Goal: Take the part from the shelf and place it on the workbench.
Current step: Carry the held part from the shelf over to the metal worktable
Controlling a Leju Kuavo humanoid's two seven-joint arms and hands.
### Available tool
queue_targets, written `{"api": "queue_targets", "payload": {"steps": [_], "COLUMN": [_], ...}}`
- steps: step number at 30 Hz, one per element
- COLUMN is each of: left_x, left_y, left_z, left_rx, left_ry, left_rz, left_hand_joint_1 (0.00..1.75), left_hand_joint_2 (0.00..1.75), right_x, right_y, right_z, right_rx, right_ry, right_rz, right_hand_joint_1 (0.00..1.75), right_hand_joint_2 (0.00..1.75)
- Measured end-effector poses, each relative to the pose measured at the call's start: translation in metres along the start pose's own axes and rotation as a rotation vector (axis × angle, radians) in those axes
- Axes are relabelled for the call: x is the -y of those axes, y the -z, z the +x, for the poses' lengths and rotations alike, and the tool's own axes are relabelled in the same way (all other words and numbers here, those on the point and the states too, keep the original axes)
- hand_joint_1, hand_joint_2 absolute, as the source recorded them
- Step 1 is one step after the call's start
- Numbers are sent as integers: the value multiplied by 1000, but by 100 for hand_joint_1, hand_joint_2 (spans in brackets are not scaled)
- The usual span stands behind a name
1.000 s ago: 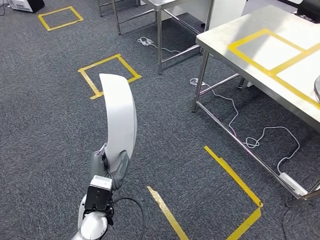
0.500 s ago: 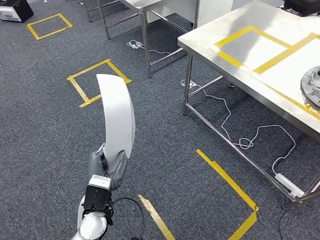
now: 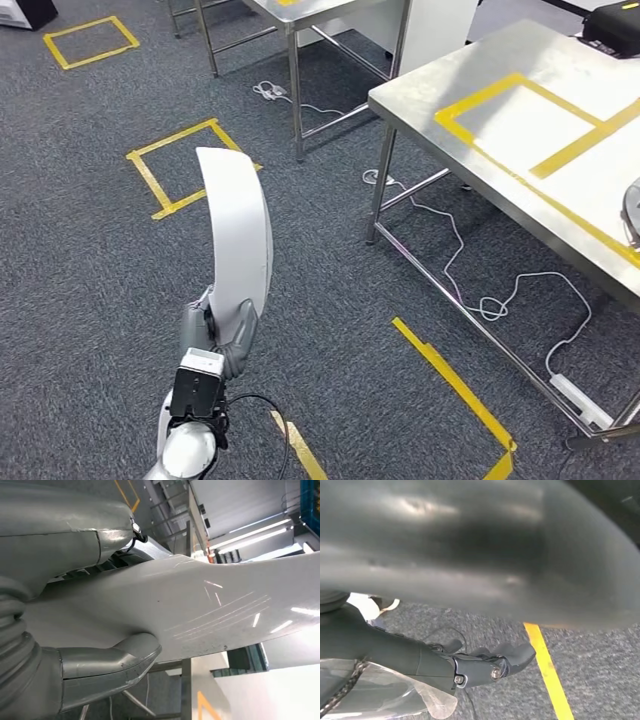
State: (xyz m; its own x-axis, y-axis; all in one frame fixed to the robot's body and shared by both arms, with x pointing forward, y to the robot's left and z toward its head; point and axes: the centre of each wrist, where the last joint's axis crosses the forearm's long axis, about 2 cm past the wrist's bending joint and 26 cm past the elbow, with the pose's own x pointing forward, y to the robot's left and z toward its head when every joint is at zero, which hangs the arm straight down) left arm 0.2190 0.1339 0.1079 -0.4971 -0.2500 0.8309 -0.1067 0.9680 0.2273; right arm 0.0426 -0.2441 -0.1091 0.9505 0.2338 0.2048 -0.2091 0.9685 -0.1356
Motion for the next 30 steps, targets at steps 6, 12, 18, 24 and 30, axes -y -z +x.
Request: {"api": "queue_targets", "payload": {"steps": [6,12,18,24,30], "left_x": [0,0,-1,0,1], "left_y": [0,1,0,0,0], "left_z": [0,0,-1,0,0], "left_rx": [0,4,3,4,4], "left_ry": [0,1,4,1,-4], "left_rz": [0,0,-3,-2,-5], "left_hand_joint_1": [175,175,175,175,175], "left_hand_joint_2": [175,175,175,175,175], "right_x": [2,2,3,4,4], "right_y": [0,0,1,1,1], "right_z": [-1,-1,1,1,1], "right_rx": [-1,5,19,17,16], "right_ry": [-2,11,36,43,47], "right_rz": [-2,9,15,15,17], "right_hand_joint_1": [0,0,0,0,0], "right_hand_joint_2": [0,0,0,0,0]}}
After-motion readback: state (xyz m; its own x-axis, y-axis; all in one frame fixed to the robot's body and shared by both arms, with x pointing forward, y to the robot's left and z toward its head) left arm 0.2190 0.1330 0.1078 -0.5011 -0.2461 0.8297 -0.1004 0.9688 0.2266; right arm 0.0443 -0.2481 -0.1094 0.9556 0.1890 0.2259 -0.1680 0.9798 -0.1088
